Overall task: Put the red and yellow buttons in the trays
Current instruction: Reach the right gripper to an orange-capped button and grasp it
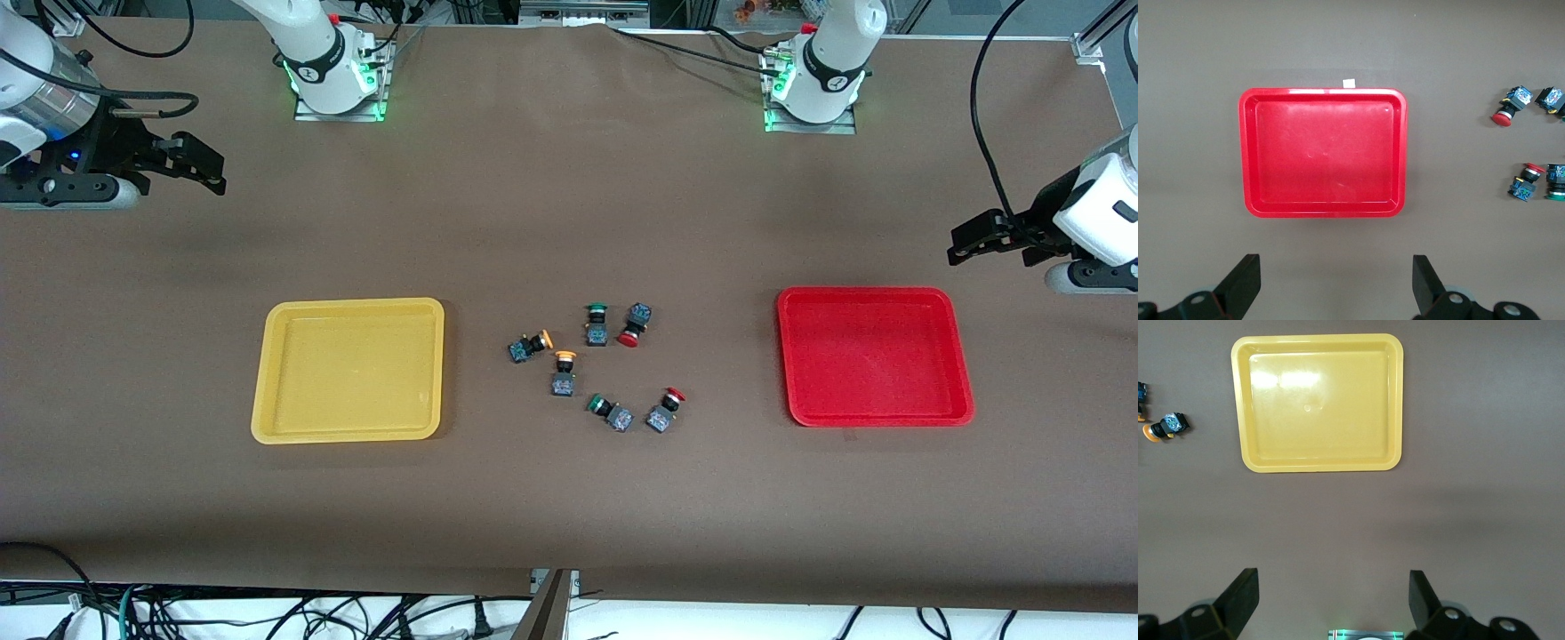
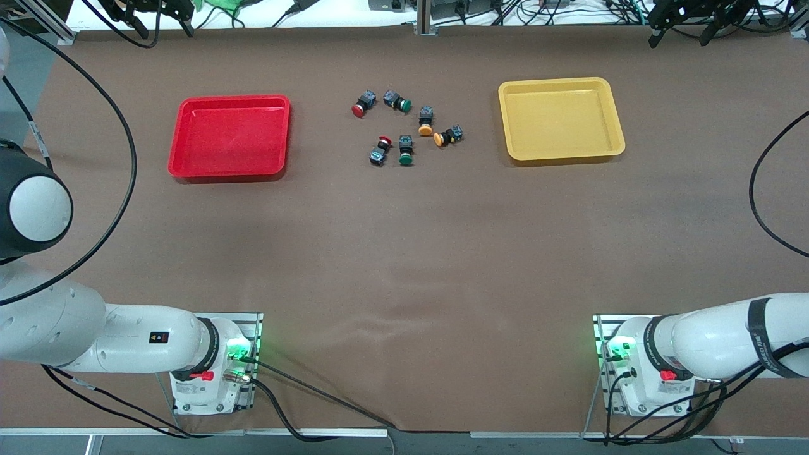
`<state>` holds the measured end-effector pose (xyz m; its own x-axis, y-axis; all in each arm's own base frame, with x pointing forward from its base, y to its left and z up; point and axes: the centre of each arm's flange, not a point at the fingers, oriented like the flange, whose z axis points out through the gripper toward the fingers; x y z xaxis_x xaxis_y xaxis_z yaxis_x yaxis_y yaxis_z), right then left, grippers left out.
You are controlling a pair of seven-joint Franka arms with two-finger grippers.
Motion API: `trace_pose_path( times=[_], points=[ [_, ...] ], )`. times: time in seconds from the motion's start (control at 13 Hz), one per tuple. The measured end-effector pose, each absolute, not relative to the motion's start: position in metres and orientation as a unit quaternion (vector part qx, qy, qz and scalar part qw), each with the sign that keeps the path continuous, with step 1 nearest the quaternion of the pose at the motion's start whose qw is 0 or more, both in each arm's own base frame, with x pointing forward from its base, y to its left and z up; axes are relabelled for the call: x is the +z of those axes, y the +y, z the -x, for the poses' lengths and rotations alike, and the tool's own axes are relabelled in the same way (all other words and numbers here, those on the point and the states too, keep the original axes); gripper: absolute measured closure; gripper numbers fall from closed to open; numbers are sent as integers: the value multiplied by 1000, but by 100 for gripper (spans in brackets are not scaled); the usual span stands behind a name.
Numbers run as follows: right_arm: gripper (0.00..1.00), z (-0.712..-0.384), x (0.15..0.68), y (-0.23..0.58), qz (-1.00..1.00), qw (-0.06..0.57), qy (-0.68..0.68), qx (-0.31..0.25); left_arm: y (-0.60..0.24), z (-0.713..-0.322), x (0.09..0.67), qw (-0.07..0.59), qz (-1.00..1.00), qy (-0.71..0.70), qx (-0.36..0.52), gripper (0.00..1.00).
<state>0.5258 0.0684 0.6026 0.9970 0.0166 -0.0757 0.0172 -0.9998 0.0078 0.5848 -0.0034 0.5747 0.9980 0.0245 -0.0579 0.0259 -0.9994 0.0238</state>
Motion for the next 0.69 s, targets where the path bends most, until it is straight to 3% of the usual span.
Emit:
trace_pose_path(
  times=[0.69],
  points=[
    [0,-529,600,68,-997,3,67,-40,-4,-585,575,12,-999,12,-29,0]
  ],
)
